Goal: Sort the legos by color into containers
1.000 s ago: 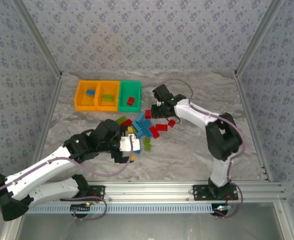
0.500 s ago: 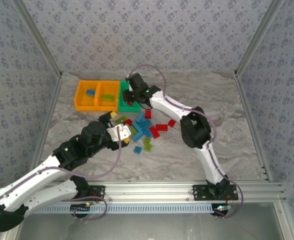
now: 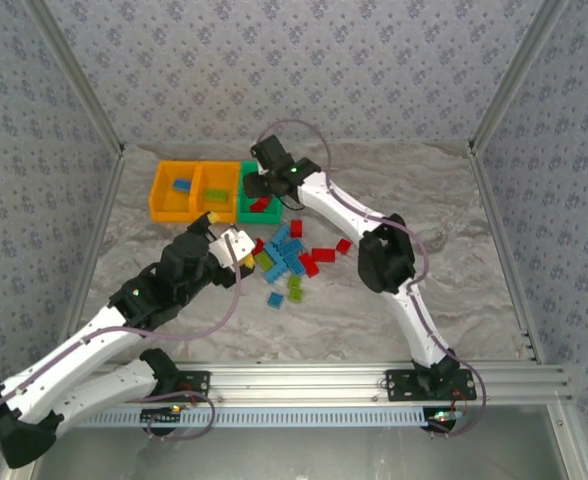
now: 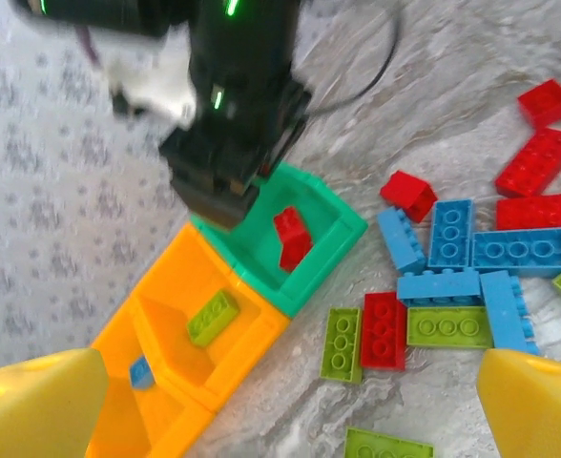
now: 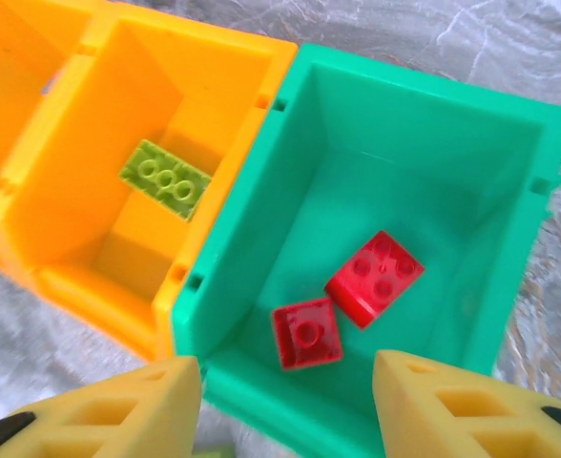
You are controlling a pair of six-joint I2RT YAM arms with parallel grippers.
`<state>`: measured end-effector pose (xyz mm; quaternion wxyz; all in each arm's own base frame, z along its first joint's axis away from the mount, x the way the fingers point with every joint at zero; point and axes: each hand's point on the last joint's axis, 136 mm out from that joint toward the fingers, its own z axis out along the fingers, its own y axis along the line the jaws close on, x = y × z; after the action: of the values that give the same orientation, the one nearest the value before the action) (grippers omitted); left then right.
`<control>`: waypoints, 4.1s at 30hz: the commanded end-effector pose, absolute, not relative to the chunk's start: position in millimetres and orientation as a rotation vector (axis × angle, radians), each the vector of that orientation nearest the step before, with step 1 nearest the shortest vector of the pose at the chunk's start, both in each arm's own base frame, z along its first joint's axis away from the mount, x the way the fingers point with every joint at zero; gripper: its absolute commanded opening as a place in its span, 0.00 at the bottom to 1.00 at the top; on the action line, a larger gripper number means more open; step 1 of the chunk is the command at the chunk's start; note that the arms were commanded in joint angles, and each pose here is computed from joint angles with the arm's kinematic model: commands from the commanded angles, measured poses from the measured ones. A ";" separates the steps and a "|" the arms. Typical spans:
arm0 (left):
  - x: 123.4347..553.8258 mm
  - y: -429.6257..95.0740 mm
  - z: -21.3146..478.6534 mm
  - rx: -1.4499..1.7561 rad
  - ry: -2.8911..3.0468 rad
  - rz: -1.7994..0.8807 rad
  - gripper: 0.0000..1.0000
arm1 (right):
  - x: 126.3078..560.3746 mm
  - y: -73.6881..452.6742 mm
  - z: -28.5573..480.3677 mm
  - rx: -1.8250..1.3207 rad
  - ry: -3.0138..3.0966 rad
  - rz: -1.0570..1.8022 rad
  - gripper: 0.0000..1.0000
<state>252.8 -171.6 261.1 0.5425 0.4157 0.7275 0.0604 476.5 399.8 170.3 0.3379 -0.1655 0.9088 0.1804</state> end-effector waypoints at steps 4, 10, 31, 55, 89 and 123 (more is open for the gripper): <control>294.0 -125.2 294.7 0.485 1.899 0.056 0.98 | 394.6 377.7 277.7 -0.573 2.221 0.673 0.58; 304.6 -115.1 287.7 0.160 2.077 -0.115 0.99 | 302.0 337.3 295.0 -0.714 2.152 0.698 0.65; 265.2 -119.7 78.6 -0.782 2.598 -0.254 0.81 | 204.7 312.2 222.2 -0.786 2.224 0.679 0.98; 278.7 -129.1 43.7 -0.588 2.669 -0.030 0.31 | 198.0 308.7 223.6 -0.769 2.233 0.630 0.98; 500.7 -109.0 162.6 -0.468 2.442 -0.165 0.62 | 177.8 246.5 257.9 -0.567 2.183 0.625 1.00; 317.5 -112.1 49.9 0.261 2.830 0.071 0.72 | 198.7 265.0 249.0 -0.530 2.229 0.643 1.00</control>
<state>300.9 -102.8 43.5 0.1347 0.0813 0.9867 0.0410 199.5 274.2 239.2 0.3630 -0.2230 0.8696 0.2495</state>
